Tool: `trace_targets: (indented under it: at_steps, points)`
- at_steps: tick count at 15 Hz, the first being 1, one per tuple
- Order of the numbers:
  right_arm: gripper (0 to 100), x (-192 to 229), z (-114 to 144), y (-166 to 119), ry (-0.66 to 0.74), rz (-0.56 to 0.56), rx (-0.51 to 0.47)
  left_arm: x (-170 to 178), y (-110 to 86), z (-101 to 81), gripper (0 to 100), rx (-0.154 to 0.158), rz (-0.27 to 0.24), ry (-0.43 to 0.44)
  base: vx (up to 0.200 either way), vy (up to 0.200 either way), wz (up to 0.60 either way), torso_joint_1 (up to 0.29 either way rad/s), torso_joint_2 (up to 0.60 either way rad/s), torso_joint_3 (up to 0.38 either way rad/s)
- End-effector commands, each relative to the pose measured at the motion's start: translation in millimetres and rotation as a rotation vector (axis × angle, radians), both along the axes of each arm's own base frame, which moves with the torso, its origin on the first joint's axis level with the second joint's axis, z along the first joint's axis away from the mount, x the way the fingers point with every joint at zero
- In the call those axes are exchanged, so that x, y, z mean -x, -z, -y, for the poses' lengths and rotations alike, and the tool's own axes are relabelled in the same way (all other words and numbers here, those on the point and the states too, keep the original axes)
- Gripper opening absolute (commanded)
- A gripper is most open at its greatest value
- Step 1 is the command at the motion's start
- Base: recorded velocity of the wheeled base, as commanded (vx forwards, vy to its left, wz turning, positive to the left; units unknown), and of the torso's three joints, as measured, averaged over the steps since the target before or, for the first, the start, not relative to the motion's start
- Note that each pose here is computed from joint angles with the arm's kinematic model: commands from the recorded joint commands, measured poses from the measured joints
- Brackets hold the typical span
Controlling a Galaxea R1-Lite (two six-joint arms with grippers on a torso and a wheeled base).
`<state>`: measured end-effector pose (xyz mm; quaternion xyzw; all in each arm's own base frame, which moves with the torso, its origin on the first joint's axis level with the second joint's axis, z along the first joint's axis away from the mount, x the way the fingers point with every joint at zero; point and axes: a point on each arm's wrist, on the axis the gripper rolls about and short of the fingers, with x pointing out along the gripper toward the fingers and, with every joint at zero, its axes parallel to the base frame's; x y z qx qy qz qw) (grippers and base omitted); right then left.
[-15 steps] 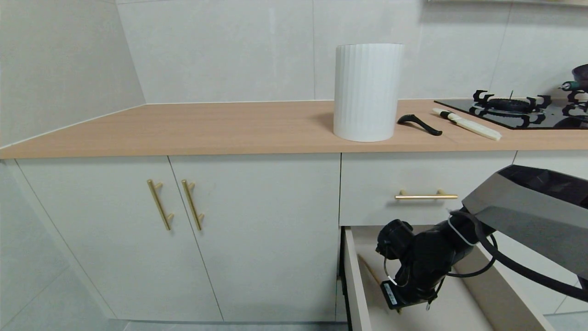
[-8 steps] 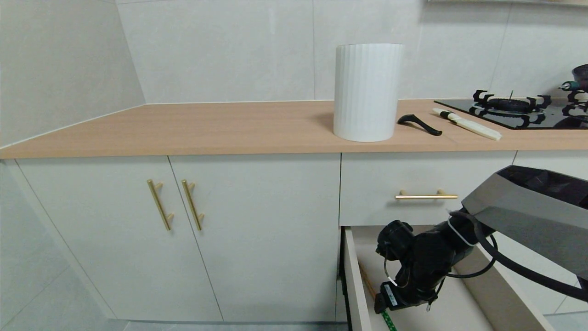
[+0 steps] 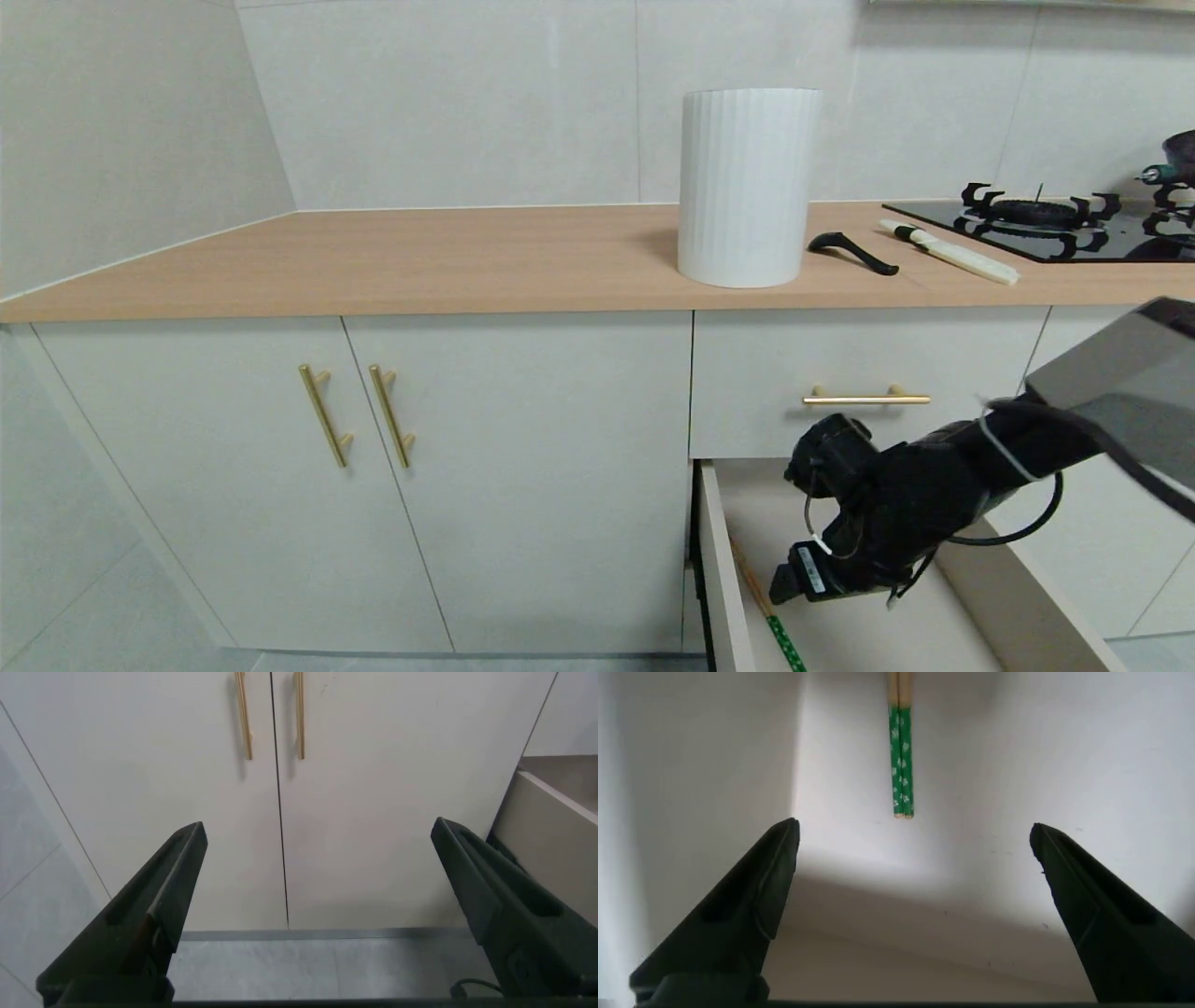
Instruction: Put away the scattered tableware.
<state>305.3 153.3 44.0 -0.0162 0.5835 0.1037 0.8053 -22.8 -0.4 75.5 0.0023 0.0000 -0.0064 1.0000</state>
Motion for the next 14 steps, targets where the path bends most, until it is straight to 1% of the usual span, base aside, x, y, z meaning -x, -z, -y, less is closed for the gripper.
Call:
trace_targets:
  at_steps: [1,2,3,4,5,6,11,14]
  points:
    - [100,21.8,27.2,-83.5,0.047,0.220,-0.102,0.0,0.0,0.0,100,0.000,0.000,0.000,0.000,0.000,0.00,0.000,0.00,0.000]
    - [100,26.3,30.8,-94.6,0.051,0.253,-0.115,0.0,0.0,0.0,100,0.000,0.000,0.000,0.000,0.000,0.00,0.000,0.00,0.000]
    - [100,34.9,40.1,-113.9,0.056,0.317,-0.127,0.0,0.0,0.0,100,0.000,0.000,0.000,0.000,0.000,0.00,0.000,0.00,0.000]
    - [100,38.7,45.1,-121.2,0.056,0.342,-0.129,0.0,0.0,0.0,100,0.000,0.000,0.000,0.000,0.000,0.00,0.000,0.00,0.000]
    - [100,45.9,52.7,-134.8,0.050,0.393,-0.132,0.0,0.0,0.0,100,0.000,0.000,0.000,0.000,0.000,0.00,0.000,0.00,0.000]
    - [100,51.3,55.2,-140.4,0.045,0.413,-0.135,0.0,0.0,0.0,100,0.000,0.000,0.000,0.000,0.000,0.00,0.000,0.00,0.000]
    - [100,55.0,56.6,-139.6,0.038,0.413,-0.131,0.0,0.0,0.0,100,0.000,0.000,0.000,0.000,0.000,0.00,0.000,0.00,0.000]
    - [100,57.3,56.1,-136.2,0.032,0.400,-0.130,0.0,0.0,0.0,100,0.000,0.000,0.000,0.000,0.000,0.00,0.051,-0.24,-0.196]
